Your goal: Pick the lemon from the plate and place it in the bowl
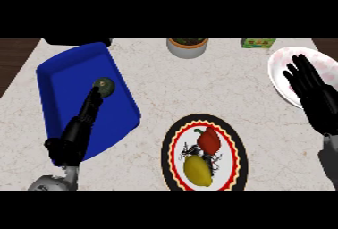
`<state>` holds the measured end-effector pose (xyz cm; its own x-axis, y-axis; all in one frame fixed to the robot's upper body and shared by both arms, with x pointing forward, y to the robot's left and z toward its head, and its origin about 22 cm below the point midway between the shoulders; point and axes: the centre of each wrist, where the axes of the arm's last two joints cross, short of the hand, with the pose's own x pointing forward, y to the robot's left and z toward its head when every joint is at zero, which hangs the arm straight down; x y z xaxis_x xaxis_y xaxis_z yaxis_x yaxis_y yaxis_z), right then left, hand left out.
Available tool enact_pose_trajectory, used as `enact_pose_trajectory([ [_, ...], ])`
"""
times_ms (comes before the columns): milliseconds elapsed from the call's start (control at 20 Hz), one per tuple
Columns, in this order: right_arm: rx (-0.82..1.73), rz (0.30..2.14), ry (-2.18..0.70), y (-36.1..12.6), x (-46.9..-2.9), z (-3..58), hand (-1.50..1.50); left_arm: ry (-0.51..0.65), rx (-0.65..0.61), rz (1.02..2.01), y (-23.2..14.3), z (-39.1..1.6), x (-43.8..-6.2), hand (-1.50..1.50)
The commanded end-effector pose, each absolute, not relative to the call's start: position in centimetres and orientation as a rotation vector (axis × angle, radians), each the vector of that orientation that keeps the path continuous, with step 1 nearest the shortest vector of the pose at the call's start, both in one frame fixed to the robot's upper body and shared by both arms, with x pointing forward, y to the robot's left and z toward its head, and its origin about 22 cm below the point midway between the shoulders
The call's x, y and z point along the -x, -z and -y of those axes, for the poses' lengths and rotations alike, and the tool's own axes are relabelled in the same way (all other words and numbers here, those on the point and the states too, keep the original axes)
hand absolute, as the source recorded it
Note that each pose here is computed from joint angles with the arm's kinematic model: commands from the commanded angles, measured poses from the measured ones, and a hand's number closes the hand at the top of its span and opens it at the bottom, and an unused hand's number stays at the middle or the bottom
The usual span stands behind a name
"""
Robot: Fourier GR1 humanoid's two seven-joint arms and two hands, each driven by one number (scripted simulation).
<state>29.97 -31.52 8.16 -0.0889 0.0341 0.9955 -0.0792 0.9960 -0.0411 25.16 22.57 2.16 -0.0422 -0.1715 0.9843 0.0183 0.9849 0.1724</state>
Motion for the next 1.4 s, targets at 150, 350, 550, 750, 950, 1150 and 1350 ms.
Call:
enact_pose_trajectory([
  [150,-0.363,1.978,-0.567,-16.0,-30.1,24.1,1.50,0.101,-0.274,1.625,-4.5,-26.0,-26.6,0.00],
  [350,0.343,1.767,-1.118,-18.7,-29.7,28.4,-1.50,0.097,-0.333,1.569,-3.8,-28.1,-26.4,0.00],
  [550,0.287,1.818,-0.870,-10.9,-23.2,26.7,-1.50,0.039,-0.350,1.554,-5.2,-30.1,-26.0,0.00],
  [750,0.250,1.838,-1.017,-9.8,-17.4,25.2,-1.50,0.036,-0.381,1.571,-6.0,-31.3,-26.2,0.00],
  [950,0.355,1.789,-0.987,-8.8,-15.1,24.8,-1.50,0.056,-0.342,1.571,-6.9,-31.8,-28.1,0.00],
  [1150,0.349,1.774,-0.965,-13.6,-18.9,25.1,-1.50,0.071,-0.306,1.567,-6.0,-30.6,-27.3,0.00],
  [1350,0.389,1.770,-1.042,-17.4,-18.1,21.7,-1.50,0.079,-0.324,1.580,-7.3,-29.6,-27.6,0.00],
])
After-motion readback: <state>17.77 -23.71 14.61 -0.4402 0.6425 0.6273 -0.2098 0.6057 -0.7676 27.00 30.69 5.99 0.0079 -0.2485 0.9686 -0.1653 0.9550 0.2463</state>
